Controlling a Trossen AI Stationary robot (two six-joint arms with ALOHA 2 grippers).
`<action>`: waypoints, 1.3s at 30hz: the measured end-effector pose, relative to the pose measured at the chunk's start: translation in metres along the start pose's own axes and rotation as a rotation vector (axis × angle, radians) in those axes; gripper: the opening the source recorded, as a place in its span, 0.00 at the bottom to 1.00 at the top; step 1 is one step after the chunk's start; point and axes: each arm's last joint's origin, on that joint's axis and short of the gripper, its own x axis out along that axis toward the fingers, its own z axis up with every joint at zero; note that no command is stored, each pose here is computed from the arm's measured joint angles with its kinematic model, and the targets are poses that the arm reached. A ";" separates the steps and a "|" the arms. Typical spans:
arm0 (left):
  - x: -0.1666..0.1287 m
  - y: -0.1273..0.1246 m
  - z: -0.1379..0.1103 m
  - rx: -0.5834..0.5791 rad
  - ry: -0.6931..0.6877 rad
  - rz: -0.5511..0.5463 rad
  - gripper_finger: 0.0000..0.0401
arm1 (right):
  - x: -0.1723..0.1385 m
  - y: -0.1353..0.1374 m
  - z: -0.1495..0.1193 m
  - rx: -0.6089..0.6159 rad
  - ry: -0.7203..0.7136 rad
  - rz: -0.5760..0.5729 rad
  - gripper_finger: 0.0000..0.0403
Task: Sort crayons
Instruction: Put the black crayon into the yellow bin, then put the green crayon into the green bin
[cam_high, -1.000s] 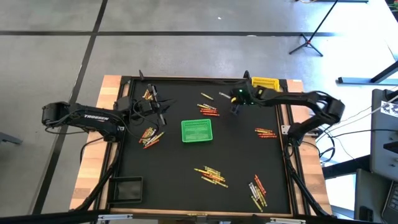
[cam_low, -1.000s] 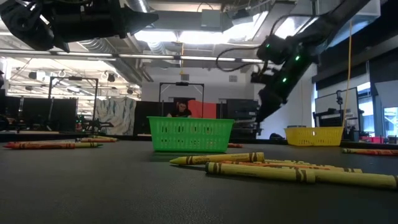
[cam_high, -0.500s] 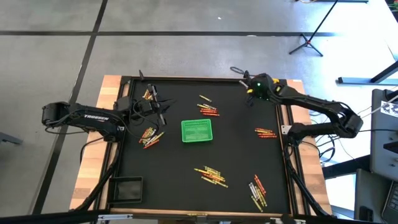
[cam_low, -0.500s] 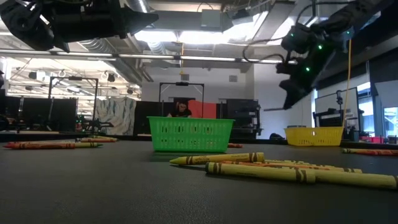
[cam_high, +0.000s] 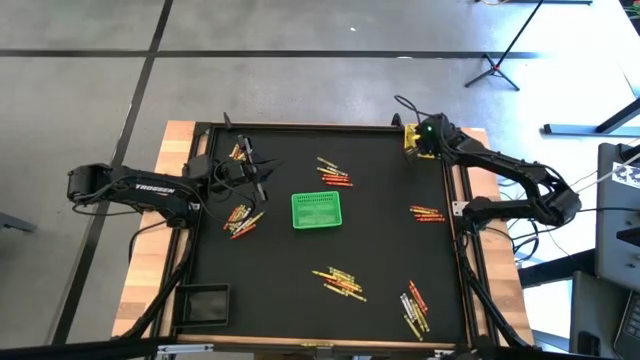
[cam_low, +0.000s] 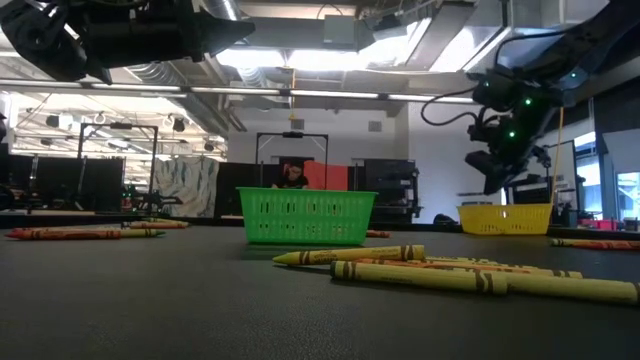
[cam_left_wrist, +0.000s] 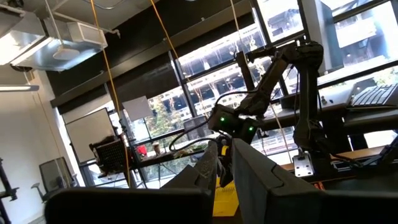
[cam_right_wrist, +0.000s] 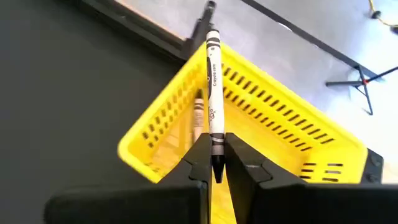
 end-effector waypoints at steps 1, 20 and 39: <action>0.000 0.000 0.000 0.000 0.000 0.000 0.09 | 0.001 -0.001 -0.001 0.003 0.001 -0.001 0.07; 0.021 0.004 -0.013 -0.005 0.208 0.071 0.09 | -0.004 0.010 0.023 0.044 -0.305 0.330 0.39; 0.131 0.041 -0.084 -0.084 0.990 -0.113 0.09 | -0.047 0.063 0.045 -0.219 -0.965 0.562 0.39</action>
